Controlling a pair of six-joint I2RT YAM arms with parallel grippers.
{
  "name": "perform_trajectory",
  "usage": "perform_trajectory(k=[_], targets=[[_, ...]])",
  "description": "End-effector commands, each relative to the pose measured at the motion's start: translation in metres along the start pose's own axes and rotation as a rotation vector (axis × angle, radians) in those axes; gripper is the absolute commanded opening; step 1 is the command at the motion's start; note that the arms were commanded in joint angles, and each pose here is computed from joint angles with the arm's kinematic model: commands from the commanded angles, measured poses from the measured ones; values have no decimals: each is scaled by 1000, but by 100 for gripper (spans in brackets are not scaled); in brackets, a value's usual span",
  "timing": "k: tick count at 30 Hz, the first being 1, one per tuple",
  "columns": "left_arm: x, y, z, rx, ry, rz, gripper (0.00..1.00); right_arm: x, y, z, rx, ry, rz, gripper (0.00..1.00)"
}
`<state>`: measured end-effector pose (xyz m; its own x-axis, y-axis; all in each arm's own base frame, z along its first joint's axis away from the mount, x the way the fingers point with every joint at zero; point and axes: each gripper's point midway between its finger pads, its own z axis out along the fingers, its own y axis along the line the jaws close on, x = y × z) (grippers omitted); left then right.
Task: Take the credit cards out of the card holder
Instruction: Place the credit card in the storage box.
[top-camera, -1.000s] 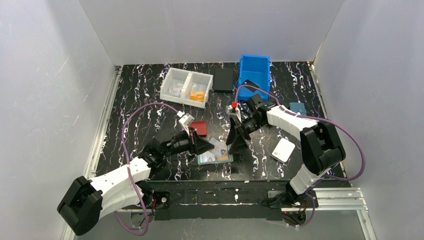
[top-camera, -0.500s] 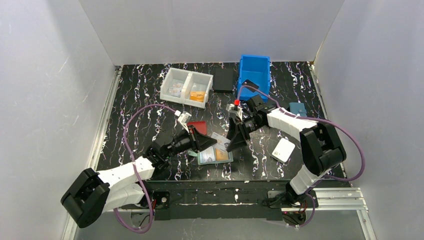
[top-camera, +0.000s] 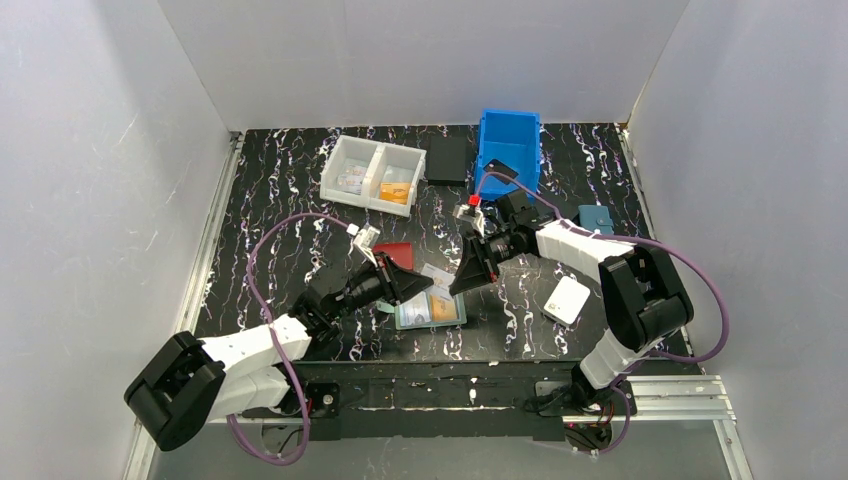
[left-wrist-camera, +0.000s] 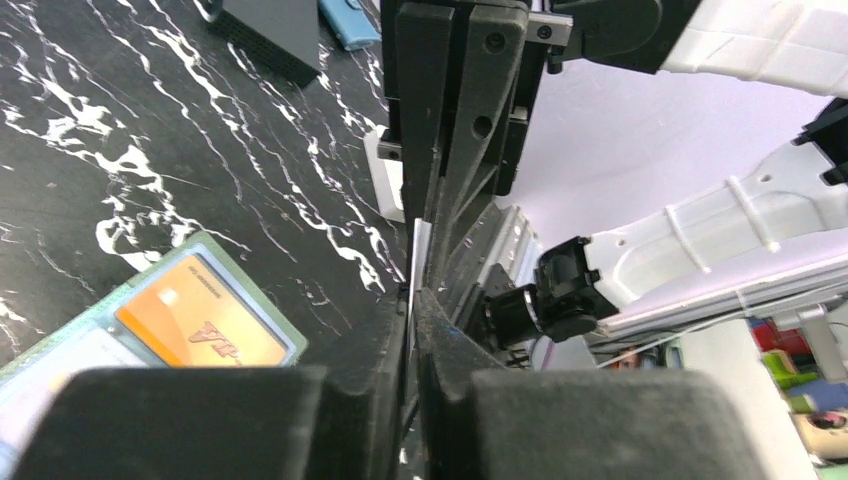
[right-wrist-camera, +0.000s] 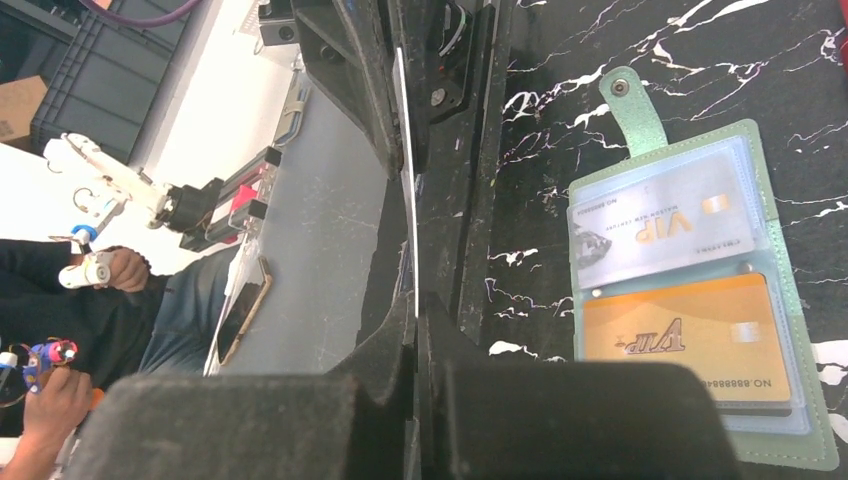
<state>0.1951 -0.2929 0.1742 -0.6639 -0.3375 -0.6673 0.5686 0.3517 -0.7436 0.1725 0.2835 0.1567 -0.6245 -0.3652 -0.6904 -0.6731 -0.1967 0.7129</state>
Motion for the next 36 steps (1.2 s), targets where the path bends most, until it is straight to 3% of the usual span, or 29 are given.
perform_trajectory(k=[1,5,11,16,23,29,36], targets=[[-7,4,-6,-27,-63,-9,26,-13,4,-3,32,-13,-73,1],[-12,11,-17,-63,-65,-10,61,-11,-2,-4,76,-2,-80,1],[-38,11,-50,-118,-113,34,98,-2,-7,-9,136,59,-127,1],[-43,4,-62,-153,-66,86,98,2,-9,-9,148,85,-133,1],[-36,-7,-53,-159,200,224,98,13,-12,-4,156,158,-145,1],[-38,-26,-49,-103,264,534,98,17,-12,-2,152,188,-151,1],[-11,-33,-30,-19,394,932,98,21,-11,1,139,215,-156,1]])
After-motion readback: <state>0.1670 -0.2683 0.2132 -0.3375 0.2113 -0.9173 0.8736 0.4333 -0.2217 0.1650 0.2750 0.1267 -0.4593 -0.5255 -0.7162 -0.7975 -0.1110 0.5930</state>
